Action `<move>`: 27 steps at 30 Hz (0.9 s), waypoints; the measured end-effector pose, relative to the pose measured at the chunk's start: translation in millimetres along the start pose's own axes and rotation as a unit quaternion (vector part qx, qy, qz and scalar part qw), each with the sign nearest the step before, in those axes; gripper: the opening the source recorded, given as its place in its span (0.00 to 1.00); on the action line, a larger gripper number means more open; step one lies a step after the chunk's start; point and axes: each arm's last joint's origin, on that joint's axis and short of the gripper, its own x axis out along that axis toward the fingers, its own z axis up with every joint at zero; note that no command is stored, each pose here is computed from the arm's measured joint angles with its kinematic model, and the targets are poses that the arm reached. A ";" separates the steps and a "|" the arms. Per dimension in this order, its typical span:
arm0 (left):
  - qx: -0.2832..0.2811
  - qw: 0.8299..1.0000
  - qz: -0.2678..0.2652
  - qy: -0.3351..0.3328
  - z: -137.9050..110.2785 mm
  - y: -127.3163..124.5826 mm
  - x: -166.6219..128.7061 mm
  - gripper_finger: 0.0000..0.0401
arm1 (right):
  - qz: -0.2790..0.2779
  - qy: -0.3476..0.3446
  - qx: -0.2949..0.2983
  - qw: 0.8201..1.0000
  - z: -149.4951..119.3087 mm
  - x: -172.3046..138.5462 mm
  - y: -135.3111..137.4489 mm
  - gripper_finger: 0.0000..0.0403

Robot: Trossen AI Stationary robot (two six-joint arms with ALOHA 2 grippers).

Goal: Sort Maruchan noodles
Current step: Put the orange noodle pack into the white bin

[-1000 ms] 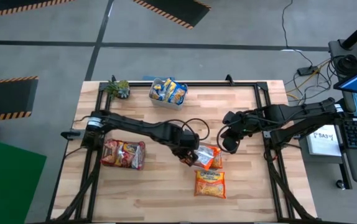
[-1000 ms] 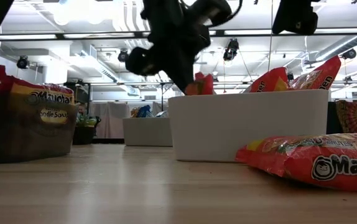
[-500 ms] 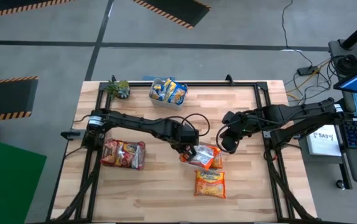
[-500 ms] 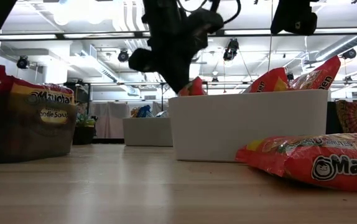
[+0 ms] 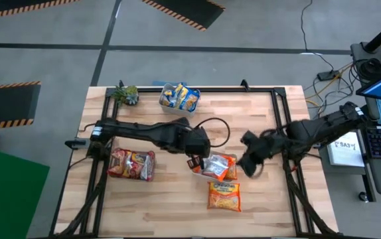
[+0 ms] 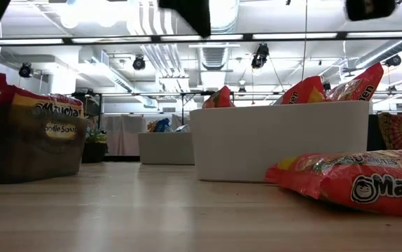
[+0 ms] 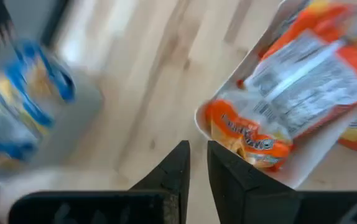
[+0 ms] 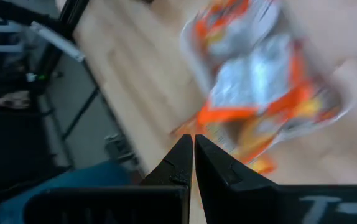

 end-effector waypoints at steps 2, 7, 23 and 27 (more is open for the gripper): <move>0.037 0.999 -0.008 -0.029 3.5 -1.3 -19.0 0.10 | 0.013 0.018 0.026 0.999 -13.5 6.8 7.9 0.02; 0.094 0.991 -0.040 -0.082 1.5 -3.0 -61.9 0.10 | 0.007 0.051 0.104 0.993 -48.0 27.2 25.0 0.02; 0.146 0.962 -0.096 -0.212 -60.6 -22.7 -152.2 0.09 | -0.191 0.109 0.213 0.952 -130.1 127.0 21.1 0.02; 0.139 0.951 -0.131 -0.244 -78.9 -31.8 -147.8 0.09 | -0.241 0.113 0.229 0.936 -139.6 148.9 6.8 0.02</move>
